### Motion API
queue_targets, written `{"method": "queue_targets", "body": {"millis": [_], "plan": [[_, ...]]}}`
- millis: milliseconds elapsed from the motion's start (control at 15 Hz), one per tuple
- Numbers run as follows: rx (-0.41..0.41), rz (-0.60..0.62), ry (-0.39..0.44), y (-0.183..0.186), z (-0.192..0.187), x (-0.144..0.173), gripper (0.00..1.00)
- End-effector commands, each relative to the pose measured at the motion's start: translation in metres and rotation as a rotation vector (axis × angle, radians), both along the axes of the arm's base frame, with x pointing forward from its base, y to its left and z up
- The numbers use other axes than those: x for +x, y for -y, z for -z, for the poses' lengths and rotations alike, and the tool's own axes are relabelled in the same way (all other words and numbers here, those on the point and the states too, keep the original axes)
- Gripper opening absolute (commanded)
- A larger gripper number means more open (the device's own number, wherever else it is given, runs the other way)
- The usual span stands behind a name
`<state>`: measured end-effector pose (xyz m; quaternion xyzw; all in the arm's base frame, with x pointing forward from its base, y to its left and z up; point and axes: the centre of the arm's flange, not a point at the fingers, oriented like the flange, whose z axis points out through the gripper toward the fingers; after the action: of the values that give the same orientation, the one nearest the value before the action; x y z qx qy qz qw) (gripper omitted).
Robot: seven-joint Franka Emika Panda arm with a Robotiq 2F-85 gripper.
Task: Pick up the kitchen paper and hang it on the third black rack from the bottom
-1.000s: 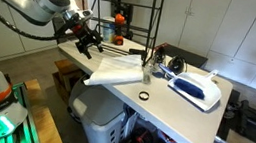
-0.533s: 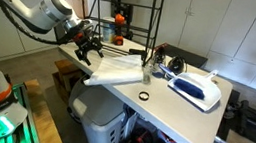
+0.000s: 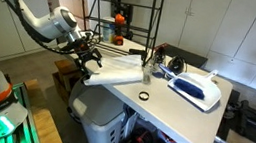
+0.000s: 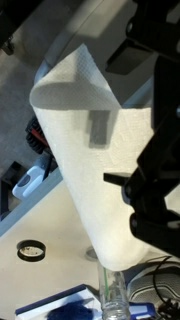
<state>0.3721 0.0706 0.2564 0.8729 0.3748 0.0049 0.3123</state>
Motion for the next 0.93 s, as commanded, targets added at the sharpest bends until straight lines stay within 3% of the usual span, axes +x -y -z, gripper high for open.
{"method": "queue_targets", "body": {"millis": [0,267,867], "plan": [[-0.020,-0.056,0.046,-0.005,0.020,0.012,1.00],[-0.088,-0.133,0.118,-0.016,0.036,0.019,1.00],[-0.135,-0.239,0.243,-0.031,0.070,0.028,1.00]]}}
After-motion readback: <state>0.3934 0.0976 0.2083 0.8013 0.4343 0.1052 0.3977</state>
